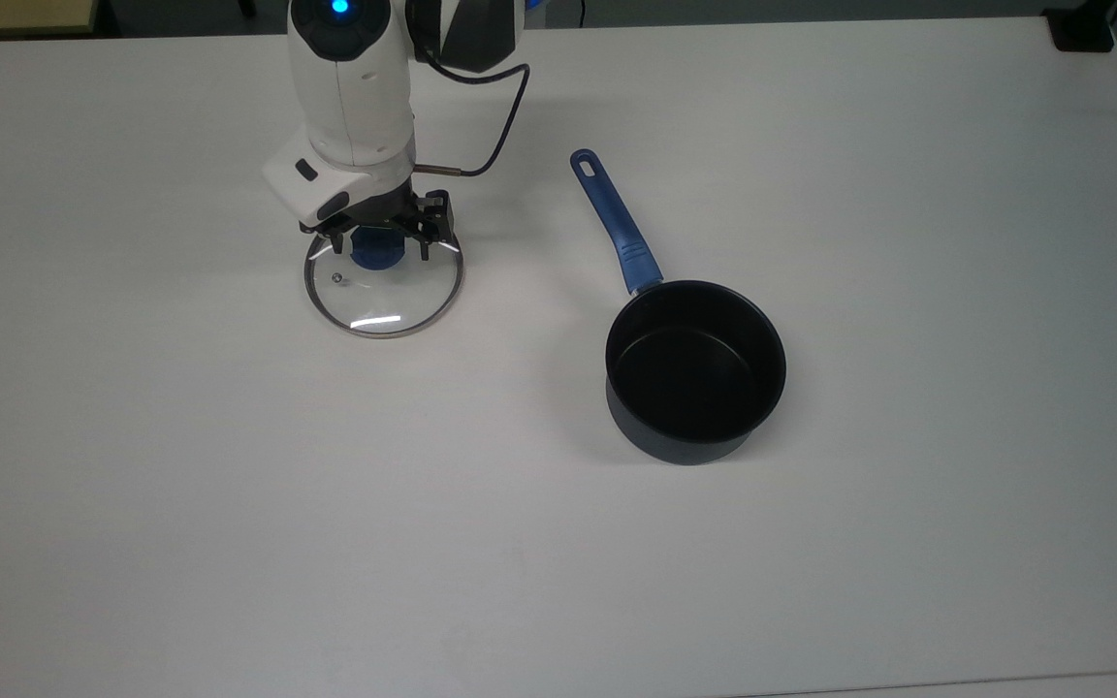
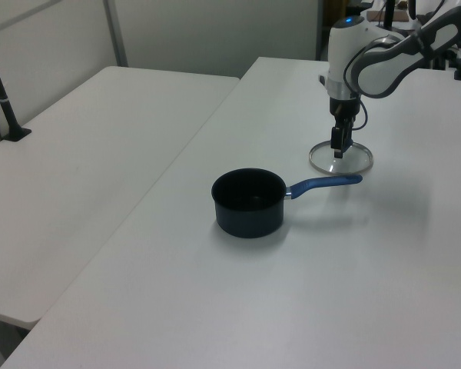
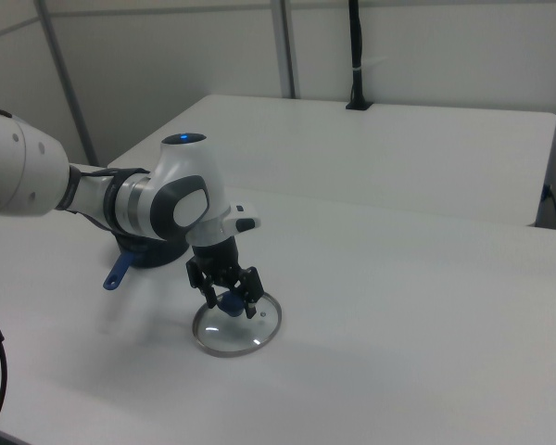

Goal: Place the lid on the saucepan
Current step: 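Lower the open gripper over the glass lid's blue knob and close, then lift the glass lid and carry it over the navy saucepan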

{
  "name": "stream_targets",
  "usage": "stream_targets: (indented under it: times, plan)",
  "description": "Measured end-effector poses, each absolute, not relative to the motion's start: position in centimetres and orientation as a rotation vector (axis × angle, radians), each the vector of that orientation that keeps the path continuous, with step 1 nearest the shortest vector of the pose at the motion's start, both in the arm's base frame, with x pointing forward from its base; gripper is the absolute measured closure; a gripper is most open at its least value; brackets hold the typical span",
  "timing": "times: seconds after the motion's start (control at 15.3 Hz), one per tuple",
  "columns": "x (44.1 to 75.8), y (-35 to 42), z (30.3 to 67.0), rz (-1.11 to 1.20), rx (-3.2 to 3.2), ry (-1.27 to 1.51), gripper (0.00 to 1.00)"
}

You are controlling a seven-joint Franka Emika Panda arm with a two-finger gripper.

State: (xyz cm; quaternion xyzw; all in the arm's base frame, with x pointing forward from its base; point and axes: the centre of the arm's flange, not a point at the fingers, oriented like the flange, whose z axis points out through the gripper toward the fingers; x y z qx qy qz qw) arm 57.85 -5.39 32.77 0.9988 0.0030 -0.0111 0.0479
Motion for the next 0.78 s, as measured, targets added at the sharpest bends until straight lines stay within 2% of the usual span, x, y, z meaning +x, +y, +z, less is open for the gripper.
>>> stream_targets:
  times: [0.07, 0.13, 0.2, 0.26, 0.46, 0.78]
  plan:
    - [57.9, -5.4, 32.7, -0.035, 3.045, 0.01, 0.04]
    - [57.9, -5.4, 32.8, -0.034, 3.045, 0.009, 0.14]
    - [58.0, -5.4, 32.9, -0.028, 3.044, -0.02, 0.32]
    - [58.0, -5.4, 33.0, -0.021, 3.043, -0.059, 0.41]
    - [58.5, -4.7, 34.0, 0.021, 3.038, -0.214, 0.41]
    - [62.4, 3.3, 45.6, 0.212, 3.054, -0.369, 0.43]
